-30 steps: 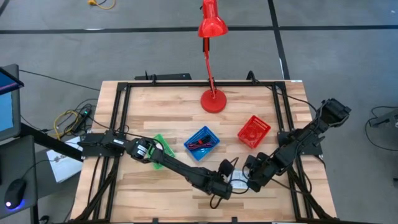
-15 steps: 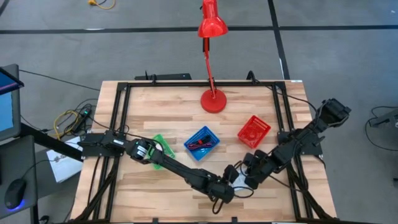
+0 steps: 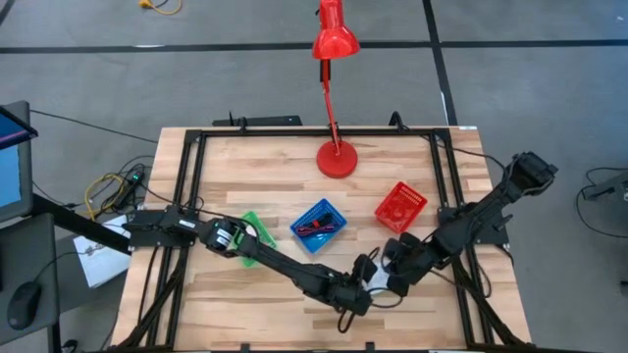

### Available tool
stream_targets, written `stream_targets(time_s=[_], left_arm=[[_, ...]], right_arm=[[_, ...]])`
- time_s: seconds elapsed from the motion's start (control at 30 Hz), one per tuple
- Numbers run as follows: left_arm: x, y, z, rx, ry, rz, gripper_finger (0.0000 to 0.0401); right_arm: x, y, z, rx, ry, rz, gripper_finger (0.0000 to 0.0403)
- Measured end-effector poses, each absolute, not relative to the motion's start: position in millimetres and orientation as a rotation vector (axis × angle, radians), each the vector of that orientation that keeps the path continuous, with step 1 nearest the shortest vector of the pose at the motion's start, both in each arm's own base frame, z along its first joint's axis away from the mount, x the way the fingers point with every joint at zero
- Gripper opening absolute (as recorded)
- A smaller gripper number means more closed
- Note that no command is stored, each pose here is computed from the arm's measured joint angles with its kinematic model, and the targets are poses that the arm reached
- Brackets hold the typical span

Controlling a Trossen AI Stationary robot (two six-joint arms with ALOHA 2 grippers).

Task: Pick and place items into bin
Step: Put the card reader box into the red basket

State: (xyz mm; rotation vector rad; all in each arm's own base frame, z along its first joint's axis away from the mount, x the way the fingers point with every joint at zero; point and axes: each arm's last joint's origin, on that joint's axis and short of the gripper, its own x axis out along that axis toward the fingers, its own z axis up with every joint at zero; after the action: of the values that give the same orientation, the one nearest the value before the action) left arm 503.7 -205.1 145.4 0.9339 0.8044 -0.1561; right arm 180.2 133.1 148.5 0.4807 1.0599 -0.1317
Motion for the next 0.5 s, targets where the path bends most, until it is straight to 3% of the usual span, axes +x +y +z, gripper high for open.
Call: stream_targets(time_s=[0.5], left_arm=[[497.1,-212.8,143.4,0.925,0.835,-0.145,0.0224]], right_arm=[[144.5,158.3,151.9,0.601,1.109,-0.189,0.0]])
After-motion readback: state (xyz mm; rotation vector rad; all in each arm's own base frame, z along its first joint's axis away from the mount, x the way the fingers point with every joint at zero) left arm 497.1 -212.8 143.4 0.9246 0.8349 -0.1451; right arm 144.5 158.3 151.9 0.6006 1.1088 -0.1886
